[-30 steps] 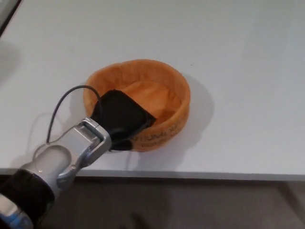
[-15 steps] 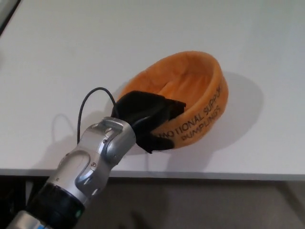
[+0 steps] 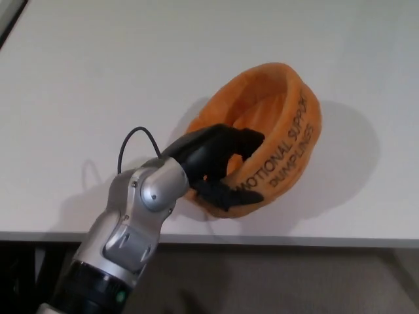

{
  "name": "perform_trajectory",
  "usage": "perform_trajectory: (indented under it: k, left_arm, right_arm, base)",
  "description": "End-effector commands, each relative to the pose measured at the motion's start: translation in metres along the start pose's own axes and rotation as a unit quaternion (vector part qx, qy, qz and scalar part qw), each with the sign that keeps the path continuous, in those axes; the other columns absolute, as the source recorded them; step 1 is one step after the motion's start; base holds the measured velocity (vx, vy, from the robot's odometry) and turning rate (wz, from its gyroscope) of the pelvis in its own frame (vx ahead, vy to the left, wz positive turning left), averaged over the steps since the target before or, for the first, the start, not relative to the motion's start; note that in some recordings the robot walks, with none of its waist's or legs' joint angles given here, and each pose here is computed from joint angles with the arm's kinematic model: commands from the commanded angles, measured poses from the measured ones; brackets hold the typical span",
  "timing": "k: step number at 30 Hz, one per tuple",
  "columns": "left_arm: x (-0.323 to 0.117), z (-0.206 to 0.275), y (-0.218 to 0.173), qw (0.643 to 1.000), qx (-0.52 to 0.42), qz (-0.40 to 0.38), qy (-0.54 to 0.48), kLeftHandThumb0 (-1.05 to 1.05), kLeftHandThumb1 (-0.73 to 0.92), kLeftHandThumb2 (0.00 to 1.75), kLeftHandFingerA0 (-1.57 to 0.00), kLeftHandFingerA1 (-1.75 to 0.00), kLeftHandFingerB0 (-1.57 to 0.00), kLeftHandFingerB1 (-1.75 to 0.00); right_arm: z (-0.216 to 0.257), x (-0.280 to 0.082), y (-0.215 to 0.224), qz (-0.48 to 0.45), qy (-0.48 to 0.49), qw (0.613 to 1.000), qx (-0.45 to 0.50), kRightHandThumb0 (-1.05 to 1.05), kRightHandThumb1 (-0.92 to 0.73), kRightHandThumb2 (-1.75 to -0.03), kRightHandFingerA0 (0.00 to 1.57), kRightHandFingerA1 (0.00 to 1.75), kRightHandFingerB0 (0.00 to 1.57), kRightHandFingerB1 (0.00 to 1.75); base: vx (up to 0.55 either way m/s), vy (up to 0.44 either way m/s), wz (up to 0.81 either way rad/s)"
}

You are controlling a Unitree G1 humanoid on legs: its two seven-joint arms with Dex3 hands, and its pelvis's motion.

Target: A soft plate is kept in the center of the table close to the robot and the robot uses its left hand to pick up the plate, turns it upside down and places it back on the table

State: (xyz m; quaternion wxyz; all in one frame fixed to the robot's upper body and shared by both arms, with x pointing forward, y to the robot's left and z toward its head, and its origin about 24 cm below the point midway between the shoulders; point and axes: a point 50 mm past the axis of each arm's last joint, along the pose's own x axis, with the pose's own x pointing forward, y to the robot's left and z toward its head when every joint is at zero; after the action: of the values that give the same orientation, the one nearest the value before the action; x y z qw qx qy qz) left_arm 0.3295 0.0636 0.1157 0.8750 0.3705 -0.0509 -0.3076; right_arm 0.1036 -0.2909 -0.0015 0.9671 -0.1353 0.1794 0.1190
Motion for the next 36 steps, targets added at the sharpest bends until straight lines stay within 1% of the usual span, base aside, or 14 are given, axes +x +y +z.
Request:
perform_trajectory:
  k: [1,3,10,11,17,18,20,21,22,27,33,34,35,36]
  left_arm:
    - [-0.027,0.011,0.007,0.706,-0.667,-0.104,-0.215,-0.32,0.57,0.62,-0.97,-1.75,-0.77,-1.75]
    - [-0.028,0.017,0.007,0.664,-0.702,-0.073,-0.247,-0.35,0.55,0.59,-0.99,-1.75,-0.78,-1.75]
    - [-0.024,0.041,0.005,0.564,-0.753,-0.013,-0.339,-0.33,0.58,0.59,-0.97,-1.75,-0.77,-1.75]
    - [-0.023,0.045,0.005,0.545,-0.761,-0.018,-0.351,-0.34,0.58,0.58,-0.97,-1.75,-0.77,-1.75]
    - [-0.017,0.072,0.006,0.437,-0.803,-0.011,-0.404,-0.27,0.58,0.6,-0.91,-1.75,-0.72,-1.75]
    - [-0.016,0.074,0.006,0.423,-0.807,-0.008,-0.412,-0.27,0.59,0.62,-0.91,-1.75,-0.71,-1.75]
    - [-0.017,0.077,0.006,0.417,-0.805,-0.008,-0.422,-0.28,0.61,0.63,-0.93,-1.75,-0.71,-1.75]
    - [-0.018,0.077,0.007,0.413,-0.804,-0.008,-0.427,-0.31,0.61,0.64,-0.94,-1.75,-0.73,-1.75]
    - [-0.02,0.076,0.008,0.401,-0.809,0.001,-0.429,-0.27,0.6,0.67,-0.95,-1.75,-0.73,-1.75]
    - [-0.029,0.043,0.016,0.355,-0.831,0.07,-0.423,-0.29,0.61,0.67,-0.95,-1.75,-0.72,-1.68]
    - [-0.04,-0.032,0.012,0.369,-0.834,0.172,-0.373,-0.28,0.67,0.72,-0.9,-1.75,-0.67,-1.75]
    - [-0.043,-0.044,0.012,0.38,-0.832,0.188,-0.359,-0.29,0.67,0.7,-0.94,-1.75,-0.63,-1.75]
    - [-0.045,-0.053,0.011,0.383,-0.832,0.203,-0.347,-0.27,0.65,0.7,-0.93,-1.75,-0.66,-1.75]
    - [-0.047,-0.058,0.01,0.381,-0.833,0.215,-0.339,-0.27,0.65,0.7,-0.93,-1.75,-0.66,-1.75]
  right_arm:
    - [-0.005,-0.004,-0.006,0.014,0.024,1.0,-0.006,-0.84,-0.75,-0.82,0.4,0.46,0.2,0.38]
    - [-0.006,-0.004,-0.006,0.012,0.025,1.0,-0.012,-0.79,-0.89,-0.67,0.45,0.41,0.24,0.32]
    - [-0.004,-0.002,-0.005,0.016,0.024,1.0,-0.01,-0.79,-0.89,-0.67,0.46,0.42,0.24,0.32]
    - [-0.004,-0.003,-0.005,0.015,0.025,1.0,-0.009,-0.81,-0.73,-1.06,0.4,0.54,0.17,0.45]
    - [-0.004,0.003,-0.007,0.014,0.023,1.0,0.006,-0.79,-0.71,-1.05,0.4,0.55,0.17,0.46]
    - [-0.005,0.002,-0.007,0.013,0.025,1.0,0.006,-0.78,-0.88,-0.67,0.46,0.43,0.23,0.32]
    - [-0.005,0.0,-0.006,0.013,0.029,0.999,0.005,-0.78,-0.88,-0.67,0.47,0.42,0.24,0.32]
    - [-0.006,-0.001,-0.006,0.013,0.032,0.999,0.002,-0.79,-0.72,-1.05,0.41,0.54,0.17,0.45]
    - [-0.006,-0.002,-0.007,0.013,0.035,0.999,0.0,-0.79,-0.88,-0.67,0.47,0.41,0.24,0.31]
    - [-0.008,-0.001,-0.006,0.013,0.036,0.999,-0.001,-0.79,-0.88,-0.67,0.49,0.41,0.25,0.31]
    - [-0.011,-0.004,-0.006,0.014,0.04,0.999,-0.009,-0.79,-0.88,-0.67,0.5,0.43,0.25,0.32]
    - [-0.011,-0.003,-0.007,0.013,0.04,0.999,-0.009,-0.84,-0.75,-1.07,0.44,0.54,0.19,0.46]
    - [-0.01,-0.003,-0.007,0.013,0.04,0.999,-0.009,-0.78,-0.88,-0.67,0.5,0.41,0.25,0.31]
    - [-0.01,-0.003,-0.007,0.013,0.04,0.999,-0.008,-0.78,-0.88,-0.67,0.5,0.41,0.25,0.31]
  base:
    - [0.0,0.0,0.0]
    - [0.0,0.0,0.0]
    - [0.0,0.0,0.0]
    - [0.0,0.0,0.0]
    - [0.0,0.0,0.0]
    - [0.0,0.0,0.0]
    - [0.0,0.0,0.0]
    - [0.0,0.0,0.0]
    - [0.0,0.0,0.0]
    - [0.0,0.0,0.0]
    - [0.0,0.0,0.0]
    - [0.0,0.0,0.0]
    - [0.0,0.0,0.0]
    - [0.0,0.0,0.0]
